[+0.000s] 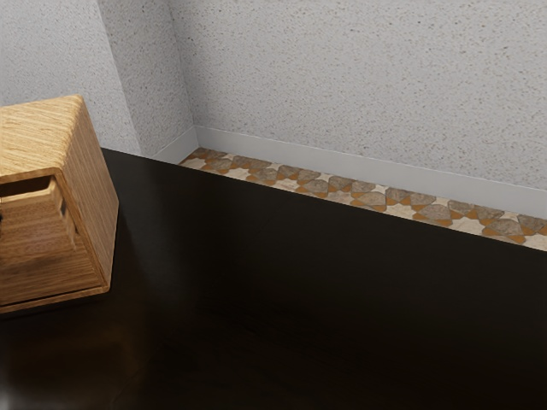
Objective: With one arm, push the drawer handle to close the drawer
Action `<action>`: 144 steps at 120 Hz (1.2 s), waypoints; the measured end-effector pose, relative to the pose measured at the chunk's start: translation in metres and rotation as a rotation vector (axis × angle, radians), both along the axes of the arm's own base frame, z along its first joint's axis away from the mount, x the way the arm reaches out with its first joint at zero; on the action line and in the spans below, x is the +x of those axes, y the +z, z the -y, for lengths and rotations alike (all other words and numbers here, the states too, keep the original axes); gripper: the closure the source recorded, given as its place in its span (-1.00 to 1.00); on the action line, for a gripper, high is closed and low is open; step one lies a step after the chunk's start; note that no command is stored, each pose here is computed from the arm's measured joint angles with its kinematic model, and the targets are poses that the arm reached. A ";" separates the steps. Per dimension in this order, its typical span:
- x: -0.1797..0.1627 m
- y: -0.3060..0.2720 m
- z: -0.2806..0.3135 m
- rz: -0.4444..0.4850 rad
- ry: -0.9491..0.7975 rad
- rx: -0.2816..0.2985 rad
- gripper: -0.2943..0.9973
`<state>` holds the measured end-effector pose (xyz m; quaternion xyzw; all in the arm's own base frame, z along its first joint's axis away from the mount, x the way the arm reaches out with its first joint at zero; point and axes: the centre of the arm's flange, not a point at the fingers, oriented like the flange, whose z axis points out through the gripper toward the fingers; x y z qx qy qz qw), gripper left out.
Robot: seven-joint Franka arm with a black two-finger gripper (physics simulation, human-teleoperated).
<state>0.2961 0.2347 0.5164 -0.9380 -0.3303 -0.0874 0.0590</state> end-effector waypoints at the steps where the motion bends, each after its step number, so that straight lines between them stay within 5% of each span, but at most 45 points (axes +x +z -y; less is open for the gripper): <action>1: 0.001 0.000 -0.001 0.001 0.000 0.001 0.58; 92: 0.029 -0.006 -0.050 0.066 -0.056 0.053 0.58; 120: 0.007 0.015 0.010 0.102 -0.127 0.031 0.39; 128: 0.031 0.052 0.043 0.114 -0.177 -0.013 0.15; 144: 0.177 0.108 0.162 0.027 -0.417 -0.090 -0.17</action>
